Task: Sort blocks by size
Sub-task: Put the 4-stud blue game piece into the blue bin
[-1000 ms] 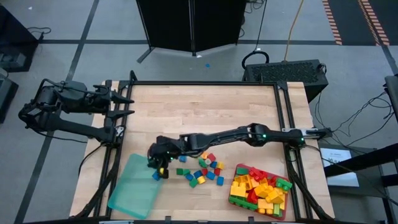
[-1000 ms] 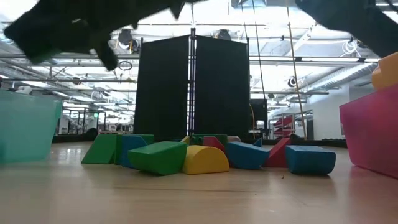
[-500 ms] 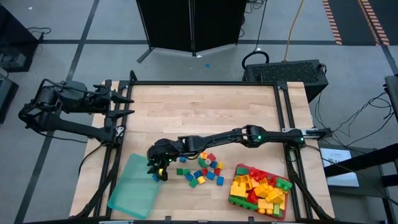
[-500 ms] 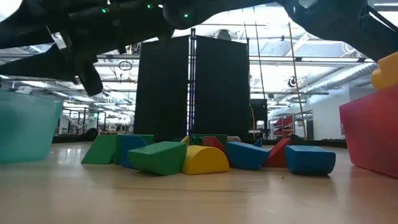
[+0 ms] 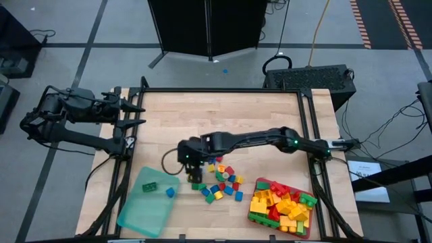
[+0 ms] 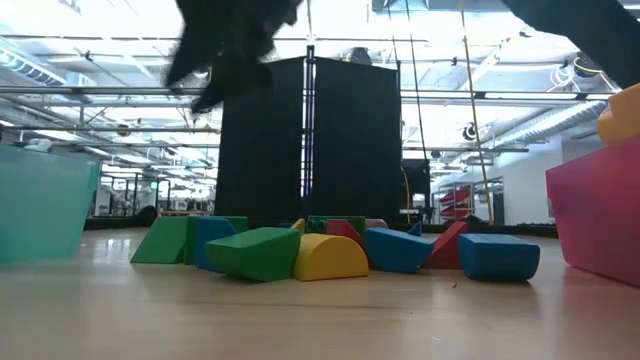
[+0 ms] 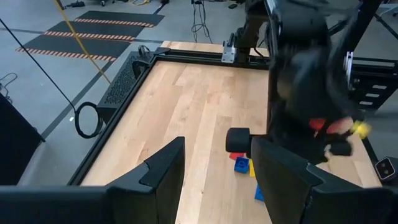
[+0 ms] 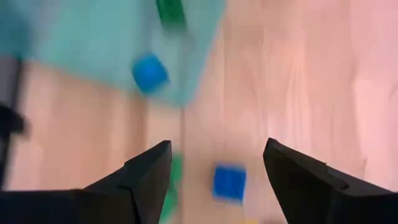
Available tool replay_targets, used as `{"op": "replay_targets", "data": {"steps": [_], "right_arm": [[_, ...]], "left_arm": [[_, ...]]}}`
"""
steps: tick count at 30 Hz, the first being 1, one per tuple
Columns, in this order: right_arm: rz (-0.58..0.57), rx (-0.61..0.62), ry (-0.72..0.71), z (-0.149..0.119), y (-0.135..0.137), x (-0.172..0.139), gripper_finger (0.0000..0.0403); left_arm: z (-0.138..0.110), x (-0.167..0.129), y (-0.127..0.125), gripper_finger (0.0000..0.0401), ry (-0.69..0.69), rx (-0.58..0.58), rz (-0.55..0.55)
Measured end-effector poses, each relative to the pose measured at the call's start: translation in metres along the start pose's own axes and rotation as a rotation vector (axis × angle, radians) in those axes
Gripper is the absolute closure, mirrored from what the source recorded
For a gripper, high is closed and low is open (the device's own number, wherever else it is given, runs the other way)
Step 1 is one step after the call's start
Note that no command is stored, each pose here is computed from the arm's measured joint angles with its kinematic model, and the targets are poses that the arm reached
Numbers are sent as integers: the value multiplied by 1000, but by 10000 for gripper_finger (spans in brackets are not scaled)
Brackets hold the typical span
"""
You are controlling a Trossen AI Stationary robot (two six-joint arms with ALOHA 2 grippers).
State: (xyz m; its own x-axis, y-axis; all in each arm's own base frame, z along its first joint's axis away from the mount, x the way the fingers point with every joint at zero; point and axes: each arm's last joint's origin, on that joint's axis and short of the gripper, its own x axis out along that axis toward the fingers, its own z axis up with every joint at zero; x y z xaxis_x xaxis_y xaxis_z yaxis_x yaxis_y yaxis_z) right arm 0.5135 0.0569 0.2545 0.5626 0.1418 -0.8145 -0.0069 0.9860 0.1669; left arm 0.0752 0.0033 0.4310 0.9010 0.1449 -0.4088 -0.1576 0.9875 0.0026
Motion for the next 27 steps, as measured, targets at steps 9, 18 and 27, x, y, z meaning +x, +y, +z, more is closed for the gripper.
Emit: {"op": "replay_targets", "data": {"steps": [9, 18, 27], "right_arm": [[-27, 11, 167, -27, 0, 51, 154], [-86, 26, 233, -44, -11, 90, 154], [-136, 26, 283, -53, -16, 100, 159]], "left_arm": [[0, 0, 0, 214, 2, 2, 0], [-1, 0, 0, 214, 7, 2, 0], [-1, 0, 0, 214, 11, 2, 1]]}}
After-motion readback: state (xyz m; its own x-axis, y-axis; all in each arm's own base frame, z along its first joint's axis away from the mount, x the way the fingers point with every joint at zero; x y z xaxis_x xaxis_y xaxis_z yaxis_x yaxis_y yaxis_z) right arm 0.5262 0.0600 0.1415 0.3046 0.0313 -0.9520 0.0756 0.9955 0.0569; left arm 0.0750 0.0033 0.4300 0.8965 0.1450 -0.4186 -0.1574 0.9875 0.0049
